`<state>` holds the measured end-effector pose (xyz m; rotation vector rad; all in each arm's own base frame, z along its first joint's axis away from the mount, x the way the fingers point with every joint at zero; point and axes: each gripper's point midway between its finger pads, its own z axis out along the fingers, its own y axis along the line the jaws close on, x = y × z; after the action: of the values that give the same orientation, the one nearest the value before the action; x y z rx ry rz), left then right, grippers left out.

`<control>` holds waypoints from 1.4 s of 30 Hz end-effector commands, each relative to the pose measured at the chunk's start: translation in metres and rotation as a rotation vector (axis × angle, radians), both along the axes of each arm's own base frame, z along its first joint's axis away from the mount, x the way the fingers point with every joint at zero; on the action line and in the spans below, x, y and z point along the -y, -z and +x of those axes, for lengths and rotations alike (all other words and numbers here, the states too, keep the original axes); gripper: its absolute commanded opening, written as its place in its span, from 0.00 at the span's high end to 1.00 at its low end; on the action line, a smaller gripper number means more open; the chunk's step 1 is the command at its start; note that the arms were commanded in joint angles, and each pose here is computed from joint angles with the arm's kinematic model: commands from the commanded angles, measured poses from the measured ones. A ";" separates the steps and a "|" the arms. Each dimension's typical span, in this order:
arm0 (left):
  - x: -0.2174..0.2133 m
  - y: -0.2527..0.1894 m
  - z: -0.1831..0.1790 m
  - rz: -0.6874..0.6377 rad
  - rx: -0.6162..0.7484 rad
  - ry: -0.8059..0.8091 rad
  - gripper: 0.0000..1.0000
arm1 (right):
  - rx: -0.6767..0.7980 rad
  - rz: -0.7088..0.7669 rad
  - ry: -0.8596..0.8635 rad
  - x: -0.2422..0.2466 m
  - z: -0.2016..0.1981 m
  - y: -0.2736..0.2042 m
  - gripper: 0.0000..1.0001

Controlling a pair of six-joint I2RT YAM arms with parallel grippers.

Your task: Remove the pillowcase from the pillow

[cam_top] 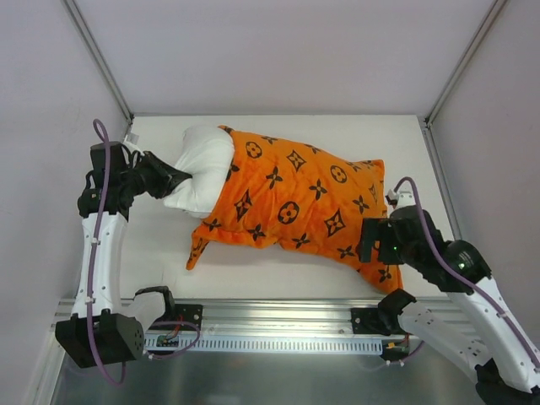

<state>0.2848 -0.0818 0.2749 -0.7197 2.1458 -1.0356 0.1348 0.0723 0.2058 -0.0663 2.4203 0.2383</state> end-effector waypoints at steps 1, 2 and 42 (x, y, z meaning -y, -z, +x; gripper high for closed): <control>-0.008 -0.050 0.013 -0.007 0.151 -0.029 1.00 | -0.073 -0.011 0.031 -0.007 0.005 0.029 0.04; -0.007 -0.052 0.013 -0.009 0.152 -0.025 1.00 | -0.110 -0.038 0.030 -0.007 0.005 0.044 0.04; -0.075 -0.046 0.006 -0.070 0.076 -0.216 1.00 | 0.094 0.087 0.796 0.112 0.054 0.020 0.99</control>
<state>0.2847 -0.0237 0.3097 -0.9704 2.0220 -1.1037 0.2111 -0.0184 0.2358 0.7246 2.0872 0.1201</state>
